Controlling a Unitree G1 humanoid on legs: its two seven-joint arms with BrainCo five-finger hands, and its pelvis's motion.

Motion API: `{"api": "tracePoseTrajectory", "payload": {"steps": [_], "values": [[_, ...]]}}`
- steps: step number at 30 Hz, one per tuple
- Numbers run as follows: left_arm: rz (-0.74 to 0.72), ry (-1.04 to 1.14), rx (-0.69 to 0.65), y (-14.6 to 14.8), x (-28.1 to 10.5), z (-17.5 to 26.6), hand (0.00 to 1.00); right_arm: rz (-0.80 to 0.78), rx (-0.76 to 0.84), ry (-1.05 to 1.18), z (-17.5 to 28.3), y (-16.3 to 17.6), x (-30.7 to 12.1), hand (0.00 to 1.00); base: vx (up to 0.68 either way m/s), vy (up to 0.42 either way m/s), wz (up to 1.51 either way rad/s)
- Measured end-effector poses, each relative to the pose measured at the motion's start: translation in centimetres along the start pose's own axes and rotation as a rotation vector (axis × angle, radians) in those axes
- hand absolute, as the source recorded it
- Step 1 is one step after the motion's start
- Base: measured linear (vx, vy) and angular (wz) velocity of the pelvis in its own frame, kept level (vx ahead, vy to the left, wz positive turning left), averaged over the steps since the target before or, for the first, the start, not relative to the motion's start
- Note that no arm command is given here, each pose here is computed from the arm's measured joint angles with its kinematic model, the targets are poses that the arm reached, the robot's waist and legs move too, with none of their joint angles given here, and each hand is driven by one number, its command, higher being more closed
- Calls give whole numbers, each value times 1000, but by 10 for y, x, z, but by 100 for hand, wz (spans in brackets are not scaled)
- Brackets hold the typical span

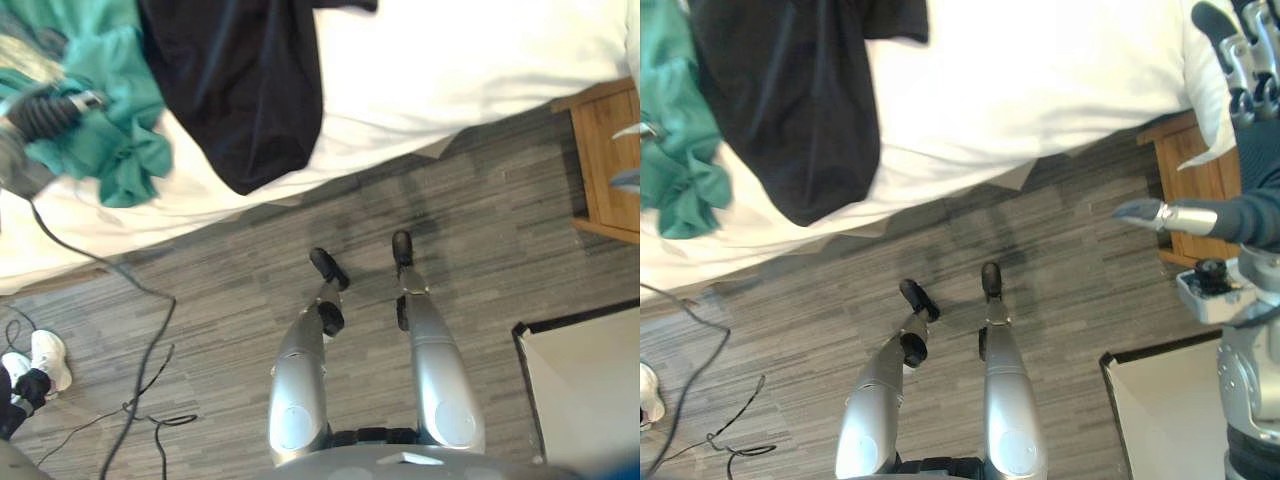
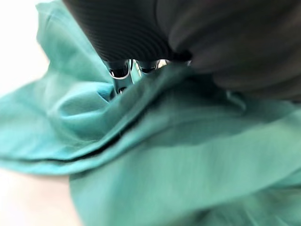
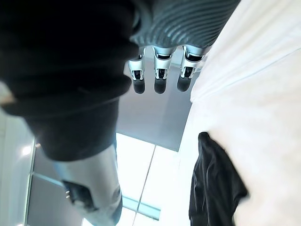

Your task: Tidy the bed and pick cloth on bed and put in laundry

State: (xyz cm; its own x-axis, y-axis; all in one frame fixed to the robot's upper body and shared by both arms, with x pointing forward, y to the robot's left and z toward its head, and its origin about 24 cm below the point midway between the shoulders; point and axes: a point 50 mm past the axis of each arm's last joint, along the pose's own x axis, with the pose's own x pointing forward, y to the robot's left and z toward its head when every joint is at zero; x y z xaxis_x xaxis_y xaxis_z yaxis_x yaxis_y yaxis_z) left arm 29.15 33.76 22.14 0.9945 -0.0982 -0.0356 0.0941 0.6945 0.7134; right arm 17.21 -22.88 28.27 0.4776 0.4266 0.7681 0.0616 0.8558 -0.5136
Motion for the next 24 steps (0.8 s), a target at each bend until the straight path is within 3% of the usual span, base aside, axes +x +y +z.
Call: {"api": "tracePoseTrajectory", "payload": {"steps": [4,5,7,9,13,17,20,24], "values": [[-280,-259,-328,-97,-8,9,100,63,-37,65,-5,16,-7,0,25,33,36],[-454,-286,-464,-143,-20,9,100,80,-30,82,-9,27,-7,0,13,14,26],[-638,-301,-653,-191,-40,12,100,78,-26,125,-16,38,-11,0,20,-2,16],[-720,-336,-811,-213,-59,18,100,52,-31,169,-22,45,-17,0,17,-32,19],[-686,-479,-1128,-215,-79,28,100,36,-73,326,-56,62,-30,0,-28,-52,29],[-708,-518,-1407,-226,-83,30,100,21,-280,536,-104,72,-42,0,-38,-29,34],[-705,-436,-1538,-239,-91,23,100,-13,-386,601,-125,79,-38,0,3,-24,22],[-651,-301,-1603,-247,-97,10,100,-42,-462,625,-143,83,-23,0,28,-43,35]]}}
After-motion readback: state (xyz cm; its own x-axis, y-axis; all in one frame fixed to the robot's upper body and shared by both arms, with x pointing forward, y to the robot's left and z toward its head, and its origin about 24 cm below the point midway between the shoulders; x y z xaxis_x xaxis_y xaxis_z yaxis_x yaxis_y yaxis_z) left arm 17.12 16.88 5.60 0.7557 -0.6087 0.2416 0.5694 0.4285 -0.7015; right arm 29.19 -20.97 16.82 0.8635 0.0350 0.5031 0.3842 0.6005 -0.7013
